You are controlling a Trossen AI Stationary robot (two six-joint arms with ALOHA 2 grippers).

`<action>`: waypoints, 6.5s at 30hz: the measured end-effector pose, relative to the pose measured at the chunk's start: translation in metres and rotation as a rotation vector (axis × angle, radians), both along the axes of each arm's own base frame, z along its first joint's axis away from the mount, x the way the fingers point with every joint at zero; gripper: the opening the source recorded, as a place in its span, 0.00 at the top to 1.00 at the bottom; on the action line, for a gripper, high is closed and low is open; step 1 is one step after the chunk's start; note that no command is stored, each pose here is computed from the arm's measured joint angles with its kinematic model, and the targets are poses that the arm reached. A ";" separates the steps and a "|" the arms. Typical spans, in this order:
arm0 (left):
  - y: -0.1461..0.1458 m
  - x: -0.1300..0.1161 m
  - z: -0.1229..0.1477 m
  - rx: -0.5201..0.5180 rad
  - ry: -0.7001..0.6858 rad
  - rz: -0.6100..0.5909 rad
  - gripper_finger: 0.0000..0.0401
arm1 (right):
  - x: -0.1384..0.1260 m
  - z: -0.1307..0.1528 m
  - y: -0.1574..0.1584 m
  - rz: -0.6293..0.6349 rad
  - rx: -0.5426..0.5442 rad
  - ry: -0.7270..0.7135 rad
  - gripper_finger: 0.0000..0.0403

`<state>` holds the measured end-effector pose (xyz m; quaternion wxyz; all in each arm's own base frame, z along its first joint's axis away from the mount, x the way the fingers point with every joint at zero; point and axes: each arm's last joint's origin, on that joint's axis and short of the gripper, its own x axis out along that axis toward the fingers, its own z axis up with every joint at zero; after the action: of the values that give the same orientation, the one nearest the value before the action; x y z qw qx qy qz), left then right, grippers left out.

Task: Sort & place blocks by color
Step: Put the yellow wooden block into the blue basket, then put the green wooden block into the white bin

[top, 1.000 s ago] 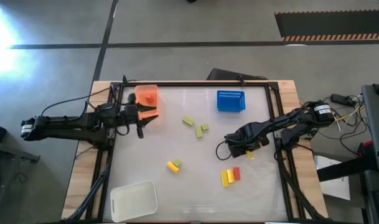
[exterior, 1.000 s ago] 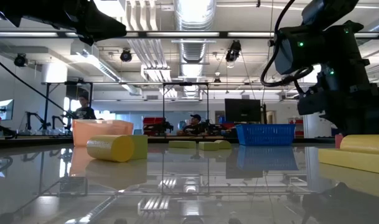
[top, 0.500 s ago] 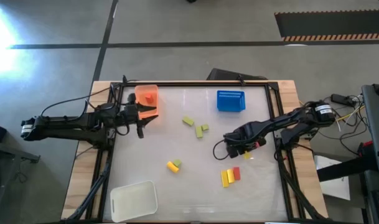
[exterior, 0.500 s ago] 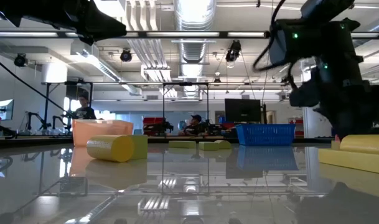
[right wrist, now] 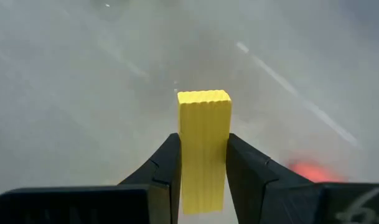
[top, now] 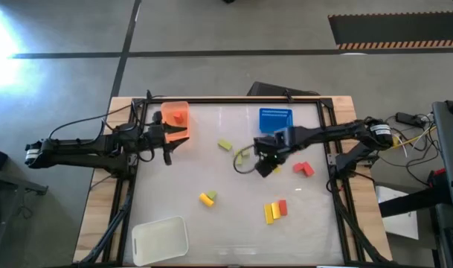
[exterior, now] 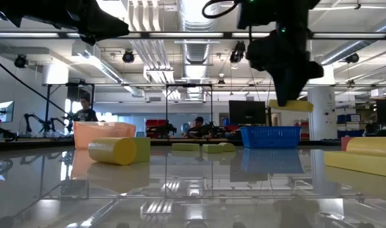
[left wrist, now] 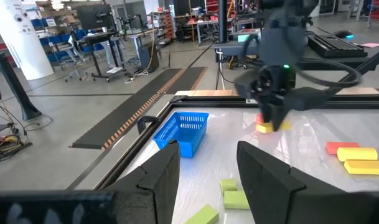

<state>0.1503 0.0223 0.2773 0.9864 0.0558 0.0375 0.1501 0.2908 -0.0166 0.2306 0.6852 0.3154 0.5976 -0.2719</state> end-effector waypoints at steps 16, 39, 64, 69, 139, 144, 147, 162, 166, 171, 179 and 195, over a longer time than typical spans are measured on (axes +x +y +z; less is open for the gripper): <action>0.000 0.000 0.001 0.002 -0.013 0.000 0.64 | 0.027 0.011 -0.089 0.751 -0.166 0.223 0.80; 0.000 0.000 0.002 0.008 -0.019 0.001 0.64 | -0.011 -0.003 -0.201 0.768 -0.245 0.136 0.79; 0.000 0.000 0.002 0.008 -0.017 0.002 0.64 | -0.003 -0.062 -0.220 0.824 -0.102 0.197 0.79; 0.000 0.000 0.002 0.008 -0.016 0.002 0.64 | -0.002 -0.067 -0.220 0.830 -0.094 0.201 0.79; 0.005 0.107 0.018 -0.124 0.956 -0.273 0.72 | -0.008 0.009 -0.009 0.865 -0.865 -0.985 0.89; 0.011 0.130 0.003 -0.059 1.080 -0.341 0.74 | -0.024 0.008 -0.005 0.942 -0.924 -1.114 0.89; 0.017 0.147 -0.003 -0.031 1.110 -0.361 0.74 | -0.033 0.012 -0.004 0.961 -0.955 -1.139 0.89; 0.058 0.198 -0.028 0.026 1.118 -0.346 0.73 | -0.082 0.028 0.004 1.003 -1.005 -1.305 0.89; 0.066 0.209 -0.034 0.062 1.085 -0.344 0.68 | -0.089 0.028 0.004 0.999 -1.009 -1.322 0.89; 0.074 0.219 -0.052 0.057 1.085 -0.331 0.59 | -0.090 0.027 0.004 0.997 -1.008 -1.325 0.89; 0.086 0.228 -0.081 0.069 1.139 -0.316 0.44 | -0.090 0.027 0.004 0.998 -1.007 -1.323 0.89; 0.095 0.239 -0.112 0.087 1.164 -0.308 0.42 | -0.089 0.025 0.004 0.998 -1.012 -1.309 0.89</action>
<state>0.3894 0.1175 0.1655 0.8111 0.1739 0.5564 -0.0483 0.2017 -0.0125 0.2561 0.9740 -0.2183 -0.0256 0.0548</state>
